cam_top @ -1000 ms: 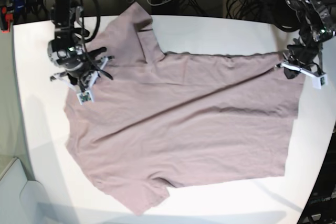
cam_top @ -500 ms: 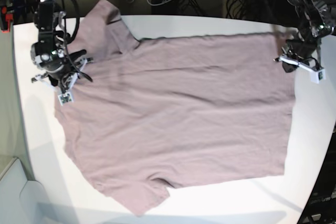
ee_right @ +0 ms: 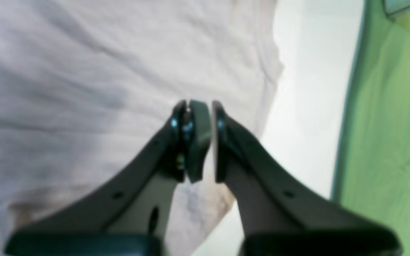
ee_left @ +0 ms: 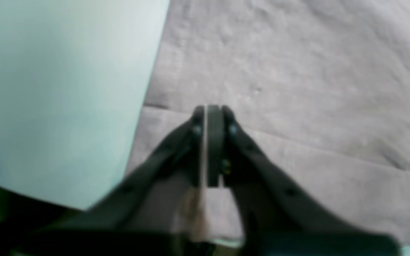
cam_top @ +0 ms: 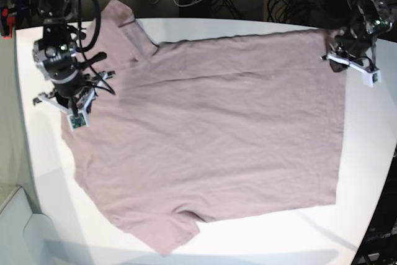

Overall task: Layout the t-shirt on the table in an organized manner, then fold the t-shirt properly
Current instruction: 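Release the shirt and raise both grippers toward the collar corners, then lower both grippers onto the shirt's shoulder corners at the collar edge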

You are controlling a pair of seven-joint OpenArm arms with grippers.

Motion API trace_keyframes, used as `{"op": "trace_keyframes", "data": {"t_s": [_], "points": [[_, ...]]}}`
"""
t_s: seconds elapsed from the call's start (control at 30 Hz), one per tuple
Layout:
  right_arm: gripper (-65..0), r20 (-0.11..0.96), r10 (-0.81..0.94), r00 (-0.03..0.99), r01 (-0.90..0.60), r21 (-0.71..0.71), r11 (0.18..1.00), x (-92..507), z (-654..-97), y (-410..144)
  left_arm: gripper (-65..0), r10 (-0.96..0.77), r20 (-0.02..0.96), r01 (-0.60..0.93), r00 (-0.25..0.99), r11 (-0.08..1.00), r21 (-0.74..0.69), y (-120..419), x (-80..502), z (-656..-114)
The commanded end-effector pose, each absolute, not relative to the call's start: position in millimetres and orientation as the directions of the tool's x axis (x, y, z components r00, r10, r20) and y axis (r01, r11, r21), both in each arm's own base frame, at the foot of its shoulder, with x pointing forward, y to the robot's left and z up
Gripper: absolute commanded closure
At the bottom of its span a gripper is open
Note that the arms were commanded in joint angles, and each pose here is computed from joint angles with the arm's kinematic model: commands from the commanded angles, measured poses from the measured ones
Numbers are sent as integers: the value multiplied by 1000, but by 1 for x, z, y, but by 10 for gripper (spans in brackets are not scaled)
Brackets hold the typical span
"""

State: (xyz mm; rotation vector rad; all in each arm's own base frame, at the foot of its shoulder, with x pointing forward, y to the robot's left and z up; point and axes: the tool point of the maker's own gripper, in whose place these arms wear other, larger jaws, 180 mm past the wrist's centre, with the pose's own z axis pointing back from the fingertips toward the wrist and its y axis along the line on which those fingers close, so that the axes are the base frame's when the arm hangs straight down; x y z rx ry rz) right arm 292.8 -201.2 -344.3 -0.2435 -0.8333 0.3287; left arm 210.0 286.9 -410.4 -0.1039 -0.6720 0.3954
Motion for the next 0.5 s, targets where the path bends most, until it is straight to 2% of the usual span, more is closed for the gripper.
{"op": "trace_keyframes", "data": {"t_s": [0.0,0.13,0.47], "points": [[-44,712,380,590,-178,-345,922,297,-331,-199,-87,370,595,-311,713,928,-205,292,210,-403],[-44,706,372,603,-183,-331,926,289,-336,-195,-111,388,555,-344,736,920,-187,300,191,-408],[-44,692,373,619,-193,-326,925,280,-343,-195,-111,365,559,-362,745,924,-121,315,165,-398]]}}
